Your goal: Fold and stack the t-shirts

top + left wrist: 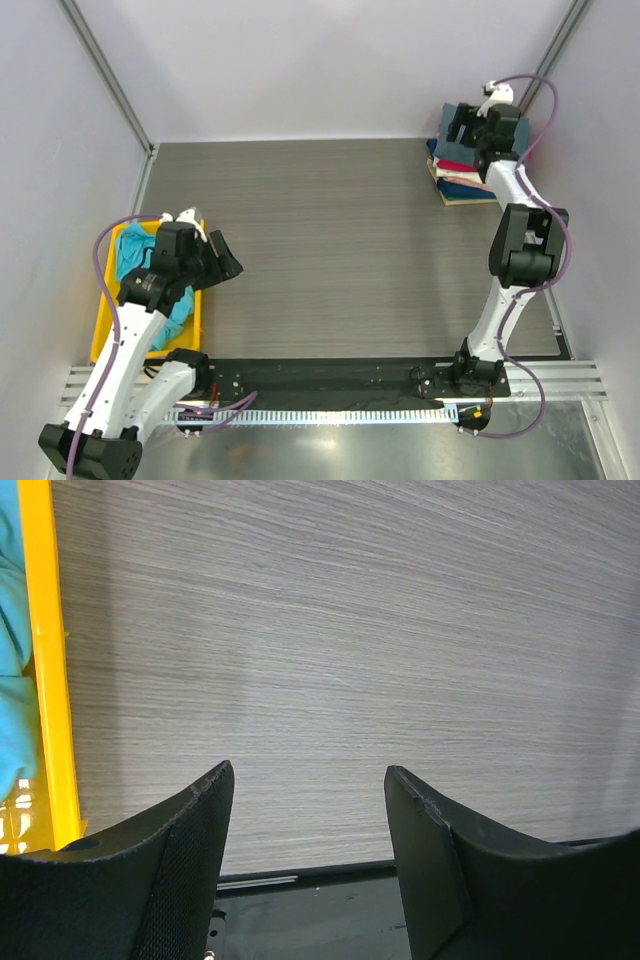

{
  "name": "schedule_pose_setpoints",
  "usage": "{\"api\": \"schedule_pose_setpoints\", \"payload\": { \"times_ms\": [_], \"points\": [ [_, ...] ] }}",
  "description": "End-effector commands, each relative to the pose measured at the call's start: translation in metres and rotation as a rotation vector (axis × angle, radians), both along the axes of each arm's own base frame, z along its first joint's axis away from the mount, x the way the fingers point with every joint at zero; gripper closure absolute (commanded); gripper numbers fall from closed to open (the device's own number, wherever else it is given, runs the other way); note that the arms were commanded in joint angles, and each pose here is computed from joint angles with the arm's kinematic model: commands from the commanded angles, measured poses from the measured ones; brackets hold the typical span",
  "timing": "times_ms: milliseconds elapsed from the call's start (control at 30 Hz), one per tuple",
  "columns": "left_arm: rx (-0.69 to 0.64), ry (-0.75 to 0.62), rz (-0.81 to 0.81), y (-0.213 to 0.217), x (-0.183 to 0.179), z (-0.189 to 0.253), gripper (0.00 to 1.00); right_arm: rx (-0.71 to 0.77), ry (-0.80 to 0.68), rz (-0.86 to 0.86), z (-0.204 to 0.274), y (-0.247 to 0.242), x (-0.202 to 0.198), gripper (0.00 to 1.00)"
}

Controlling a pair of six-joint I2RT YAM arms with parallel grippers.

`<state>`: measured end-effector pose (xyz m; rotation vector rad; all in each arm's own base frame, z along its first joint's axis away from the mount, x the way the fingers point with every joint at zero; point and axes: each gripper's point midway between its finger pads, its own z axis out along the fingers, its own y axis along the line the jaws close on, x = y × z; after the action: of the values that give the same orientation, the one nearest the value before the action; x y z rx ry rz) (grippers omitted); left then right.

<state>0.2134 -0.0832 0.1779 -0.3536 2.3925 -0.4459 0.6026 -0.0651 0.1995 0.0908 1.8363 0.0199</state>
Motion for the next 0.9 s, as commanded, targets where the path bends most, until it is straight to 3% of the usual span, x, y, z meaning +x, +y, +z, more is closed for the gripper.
{"api": "schedule_pose_setpoints", "payload": {
  "times_ms": [0, 100, 167, 233, 267, 367, 467, 500, 600, 700, 867],
  "points": [
    [-0.002, -0.061, -0.004, -0.001, 0.006, 0.010, 0.36, 0.090, -0.281, 0.071, 0.161, 0.032, -0.012, 0.15],
    [0.004, -0.068, 0.007, 0.002, 0.006, 0.011, 0.36, 0.238, -0.337, 0.155, 0.213, 0.077, -0.040, 0.00],
    [0.008, -0.074, 0.012, 0.003, 0.006, 0.012, 0.35, 0.344, -0.306, 0.252, 0.222, 0.129, -0.069, 0.00],
    [0.013, -0.080, 0.020, 0.005, 0.007, 0.013, 0.29, 0.365, -0.144, 0.304, 0.180, 0.195, -0.099, 0.00],
    [0.014, -0.083, 0.024, 0.006, 0.007, 0.014, 0.25, 0.364, -0.135, 0.342, 0.186, 0.217, -0.126, 0.00],
    [0.031, -0.090, 0.040, 0.010, 0.007, 0.018, 0.02, 0.331, 0.000, 0.380, 0.116, 0.288, -0.189, 0.00],
    [0.068, -0.088, 0.097, 0.022, 0.009, 0.018, 0.00, 0.371, 0.144, 0.444, 0.060, 0.330, -0.261, 0.00],
    [0.077, -0.084, 0.117, 0.026, 0.009, 0.017, 0.00, 0.396, 0.154, 0.463, 0.057, 0.334, -0.280, 0.00],
    [0.106, -0.117, 0.186, 0.041, 0.012, 0.022, 0.00, 0.414, 0.318, 0.513, -0.014, 0.348, -0.340, 0.00],
    [0.150, -0.136, 0.289, 0.059, 0.011, 0.020, 0.00, 0.449, 0.380, 0.590, -0.033, 0.363, -0.385, 0.00],
    [0.248, -0.111, 0.432, 0.089, 0.004, 0.019, 0.00, 0.418, 0.535, 0.625, -0.083, 0.367, -0.429, 0.00]
  ]
}}
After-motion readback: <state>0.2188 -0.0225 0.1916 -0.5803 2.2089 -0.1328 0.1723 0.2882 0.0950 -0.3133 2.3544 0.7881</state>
